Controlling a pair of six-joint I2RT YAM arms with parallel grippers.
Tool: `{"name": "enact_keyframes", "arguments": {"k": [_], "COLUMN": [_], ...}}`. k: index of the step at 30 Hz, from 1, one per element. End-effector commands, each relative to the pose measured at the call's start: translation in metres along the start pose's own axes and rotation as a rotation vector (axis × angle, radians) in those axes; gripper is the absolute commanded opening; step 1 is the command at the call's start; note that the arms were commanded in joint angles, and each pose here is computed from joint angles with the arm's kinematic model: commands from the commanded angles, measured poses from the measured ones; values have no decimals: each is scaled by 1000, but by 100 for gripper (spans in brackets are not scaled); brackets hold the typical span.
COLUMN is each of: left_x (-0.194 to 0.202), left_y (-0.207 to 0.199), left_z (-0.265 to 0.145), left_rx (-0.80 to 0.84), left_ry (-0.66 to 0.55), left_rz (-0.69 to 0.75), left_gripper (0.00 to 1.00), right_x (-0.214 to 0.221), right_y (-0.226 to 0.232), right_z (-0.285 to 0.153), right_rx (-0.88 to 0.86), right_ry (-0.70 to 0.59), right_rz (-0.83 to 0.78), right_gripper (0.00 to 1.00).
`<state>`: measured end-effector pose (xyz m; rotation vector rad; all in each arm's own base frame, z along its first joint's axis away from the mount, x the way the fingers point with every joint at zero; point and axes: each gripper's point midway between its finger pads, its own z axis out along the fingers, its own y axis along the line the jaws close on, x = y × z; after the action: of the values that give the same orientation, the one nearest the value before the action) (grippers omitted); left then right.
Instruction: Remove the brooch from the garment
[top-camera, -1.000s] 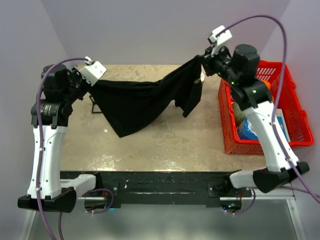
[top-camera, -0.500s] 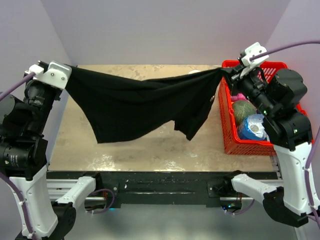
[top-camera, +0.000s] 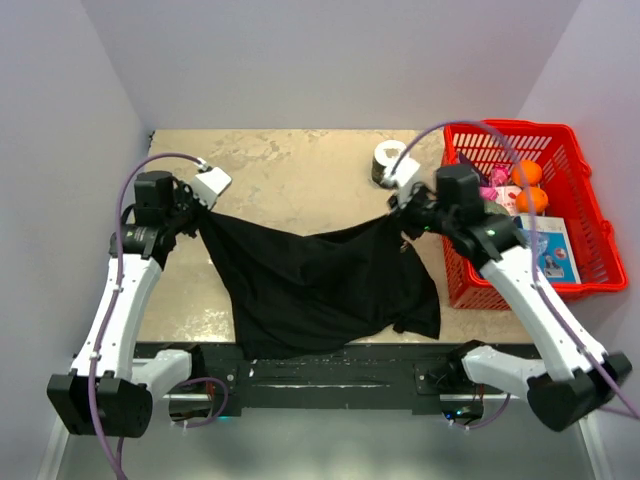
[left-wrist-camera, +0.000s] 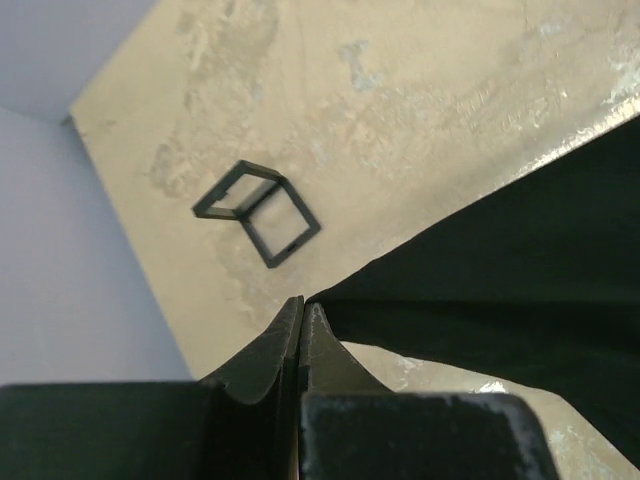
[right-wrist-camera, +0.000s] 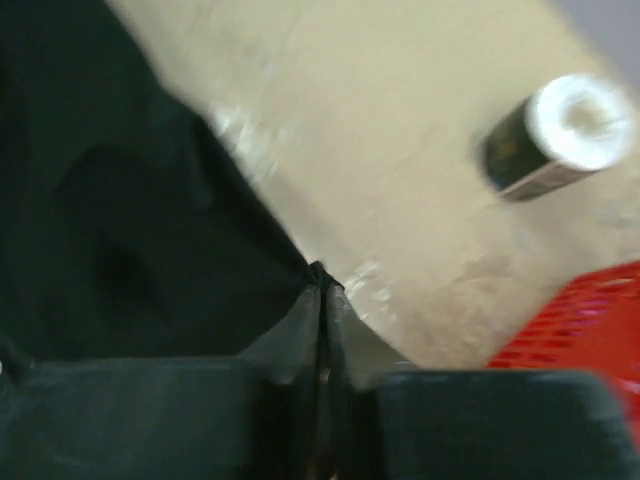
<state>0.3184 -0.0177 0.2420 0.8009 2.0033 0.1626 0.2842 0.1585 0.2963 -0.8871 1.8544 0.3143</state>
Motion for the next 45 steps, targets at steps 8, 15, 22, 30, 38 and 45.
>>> {"name": "enact_keyframes", "arguments": {"k": [8, 15, 22, 30, 38, 45], "left_x": [19, 48, 55, 58, 59, 54], "left_y": [-15, -42, -53, -63, -62, -57], "left_z": [40, 38, 36, 35, 35, 34], "left_rx": [29, 95, 137, 182, 186, 172], "left_ry": [-26, 23, 42, 56, 74, 73], "left_rz": [-25, -44, -61, -91, -96, -87], "left_gripper": [0, 0, 0, 0, 0, 0], "right_x": [41, 68, 101, 131, 175, 186], "right_y": [59, 3, -29, -47, -16, -10], "right_z": [35, 119, 172, 195, 214, 222], "right_rx": [-320, -144, -12, 116, 4, -28], "right_ry": [156, 270, 380, 472, 584, 611], "right_rz": [-131, 7, 173, 338, 449, 514], "right_gripper": [63, 56, 64, 77, 62, 36]}}
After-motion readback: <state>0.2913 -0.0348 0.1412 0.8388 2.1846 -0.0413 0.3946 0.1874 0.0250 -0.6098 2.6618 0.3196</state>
